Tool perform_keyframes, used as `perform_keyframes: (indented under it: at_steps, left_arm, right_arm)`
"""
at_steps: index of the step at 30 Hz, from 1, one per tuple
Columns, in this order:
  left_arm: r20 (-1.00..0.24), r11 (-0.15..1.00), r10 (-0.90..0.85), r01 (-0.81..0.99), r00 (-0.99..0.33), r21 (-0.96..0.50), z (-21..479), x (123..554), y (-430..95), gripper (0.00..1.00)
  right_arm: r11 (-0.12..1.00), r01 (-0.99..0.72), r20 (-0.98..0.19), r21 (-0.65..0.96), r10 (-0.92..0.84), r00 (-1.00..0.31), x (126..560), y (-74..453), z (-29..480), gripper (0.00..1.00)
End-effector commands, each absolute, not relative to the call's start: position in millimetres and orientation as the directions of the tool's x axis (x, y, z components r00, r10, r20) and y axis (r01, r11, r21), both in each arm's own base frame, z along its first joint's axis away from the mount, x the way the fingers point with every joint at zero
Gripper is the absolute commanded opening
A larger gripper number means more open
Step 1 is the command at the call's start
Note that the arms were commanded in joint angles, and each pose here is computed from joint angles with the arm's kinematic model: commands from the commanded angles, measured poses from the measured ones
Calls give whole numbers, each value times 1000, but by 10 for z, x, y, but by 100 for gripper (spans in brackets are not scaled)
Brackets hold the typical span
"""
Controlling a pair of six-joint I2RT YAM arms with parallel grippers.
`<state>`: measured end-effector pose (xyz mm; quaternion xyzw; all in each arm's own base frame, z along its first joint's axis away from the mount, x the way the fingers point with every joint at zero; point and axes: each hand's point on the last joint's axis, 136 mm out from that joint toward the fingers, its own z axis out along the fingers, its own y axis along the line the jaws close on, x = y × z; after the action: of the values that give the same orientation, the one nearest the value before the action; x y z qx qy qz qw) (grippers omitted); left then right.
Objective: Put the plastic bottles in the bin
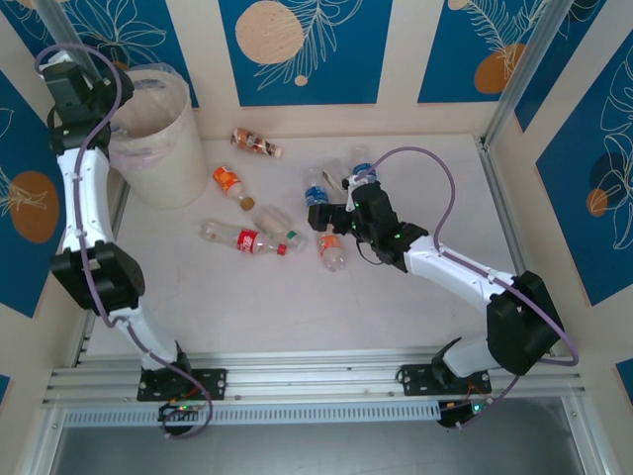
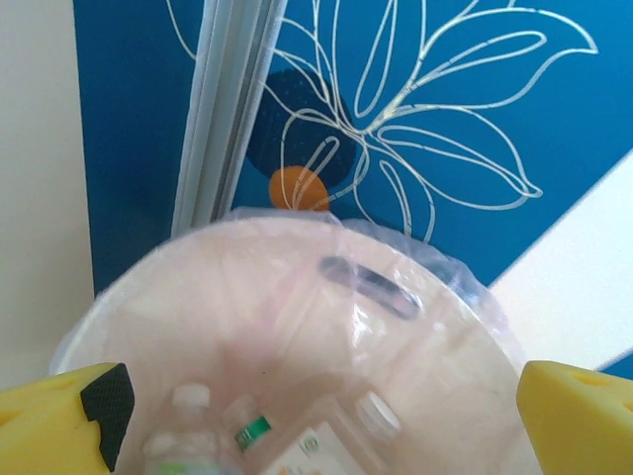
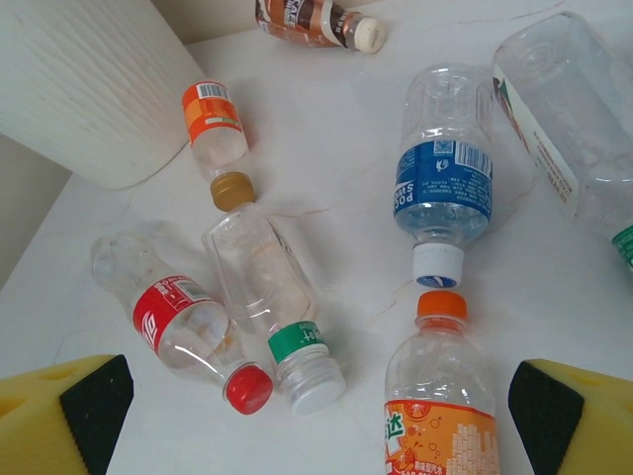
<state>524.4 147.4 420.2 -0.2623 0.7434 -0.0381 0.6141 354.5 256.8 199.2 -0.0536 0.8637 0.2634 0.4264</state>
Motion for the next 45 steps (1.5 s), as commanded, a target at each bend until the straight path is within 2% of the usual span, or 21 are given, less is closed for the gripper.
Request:
perform_keyframes:
  at_steps: [1,9,18,23,29,34,38,45]
  left_arm:
    - [-880,853,-475,-238,11,-464,4825,4788,1147,100]
    - [-772,750,-635,-221,23,-623,4382,4380,594,100]
    - [-772,806,-591,-202,-235,-556,3633,3869,-327,100]
    - [-704,781,-625,-254,-337,-571,3011,3644,-636,100]
    - [-622,774,-626,-278,-470,-568,2384,3570,-1077,100]
    - [-502,663,-749,-503,-433,-555,1834,3449,-980,100]
    - [-442,608,-792,-612,-421,-506,1571,3461,-969,100]
    - [-312,475,-874,-792,-373,-383,1159,3533,-1050,100]
  right_arm:
    - [862,-322,-813,392,161,-560,3597,2497,2172,99]
    - [809,-315,-780,495,255,-571,3752,2483,2213,100]
    - [803,-342,-783,487,229,-578,3717,2441,2271,100]
    - [802,-361,-796,475,218,-564,3643,2378,2231,100]
    - [832,-325,-838,449,267,-476,3636,2135,2284,99]
    - [838,-301,-839,455,289,-461,3463,1977,2250,100]
    - [832,-294,-836,470,312,-451,3273,1842,2130,99]
    - [850,-351,-870,393,219,-442,3160,1805,2060,100]
